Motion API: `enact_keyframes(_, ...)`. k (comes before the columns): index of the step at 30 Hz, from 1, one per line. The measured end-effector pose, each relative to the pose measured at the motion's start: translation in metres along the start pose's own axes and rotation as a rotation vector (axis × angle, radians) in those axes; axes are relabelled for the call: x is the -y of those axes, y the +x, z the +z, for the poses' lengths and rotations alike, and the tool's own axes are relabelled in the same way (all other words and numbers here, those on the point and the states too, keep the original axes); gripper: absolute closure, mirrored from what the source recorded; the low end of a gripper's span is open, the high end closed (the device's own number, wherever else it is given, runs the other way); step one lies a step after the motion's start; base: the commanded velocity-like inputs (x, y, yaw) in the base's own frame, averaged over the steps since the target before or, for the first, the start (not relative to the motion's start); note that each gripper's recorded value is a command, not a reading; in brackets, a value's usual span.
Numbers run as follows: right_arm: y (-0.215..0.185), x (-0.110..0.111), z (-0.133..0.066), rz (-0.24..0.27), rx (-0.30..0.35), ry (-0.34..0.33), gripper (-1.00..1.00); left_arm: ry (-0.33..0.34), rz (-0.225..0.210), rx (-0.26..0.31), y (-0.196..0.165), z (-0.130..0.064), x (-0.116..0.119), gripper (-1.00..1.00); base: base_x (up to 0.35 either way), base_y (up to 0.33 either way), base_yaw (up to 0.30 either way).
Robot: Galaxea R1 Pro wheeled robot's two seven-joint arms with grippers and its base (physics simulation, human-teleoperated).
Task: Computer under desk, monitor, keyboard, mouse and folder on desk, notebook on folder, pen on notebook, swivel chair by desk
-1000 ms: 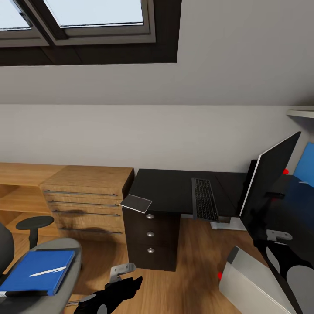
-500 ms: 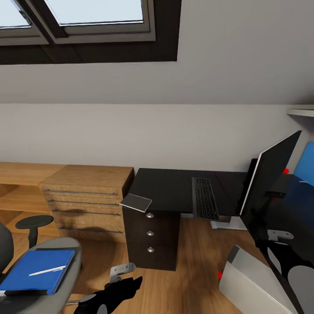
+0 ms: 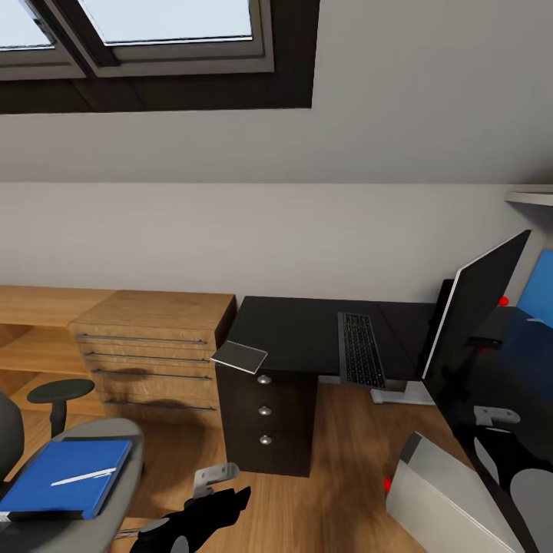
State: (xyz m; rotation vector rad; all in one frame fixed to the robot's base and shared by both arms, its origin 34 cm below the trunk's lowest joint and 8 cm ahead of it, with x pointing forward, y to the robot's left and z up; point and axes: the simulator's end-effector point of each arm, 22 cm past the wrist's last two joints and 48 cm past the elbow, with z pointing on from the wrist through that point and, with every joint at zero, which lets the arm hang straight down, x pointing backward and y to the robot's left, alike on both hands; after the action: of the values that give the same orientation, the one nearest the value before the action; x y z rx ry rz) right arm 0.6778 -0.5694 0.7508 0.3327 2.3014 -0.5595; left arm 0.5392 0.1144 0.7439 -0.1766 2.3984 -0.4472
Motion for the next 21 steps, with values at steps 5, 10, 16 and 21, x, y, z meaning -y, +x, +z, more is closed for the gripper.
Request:
enact_keyframes(5,0.005,-0.001,0.0,-0.004,-0.01,-0.002,-1.0,0.0,0.0,0.0,0.0,0.0,0.0,-1.0,0.0,0.0,0.0)
enact_keyframes(10,0.009,-0.003,0.002,-0.006,-0.016,-0.004,-1.0,0.0,0.0,-0.001,0.001,0.001,-0.001,-1.0,0.0,0.0,0.0)
enact_keyframes(16,0.016,-0.007,0.008,-0.018,-0.014,-0.006,-1.0,0.0,0.0,-0.001,0.007,0.008,-0.004,-1.0,0.0,0.0,0.0)
enact_keyframes(21,0.015,-0.008,0.008,-0.025,-0.014,-0.006,-1.0,0.0,0.0,-0.001,0.007,0.008,-0.004,-1.0,0.0,0.0,0.0)
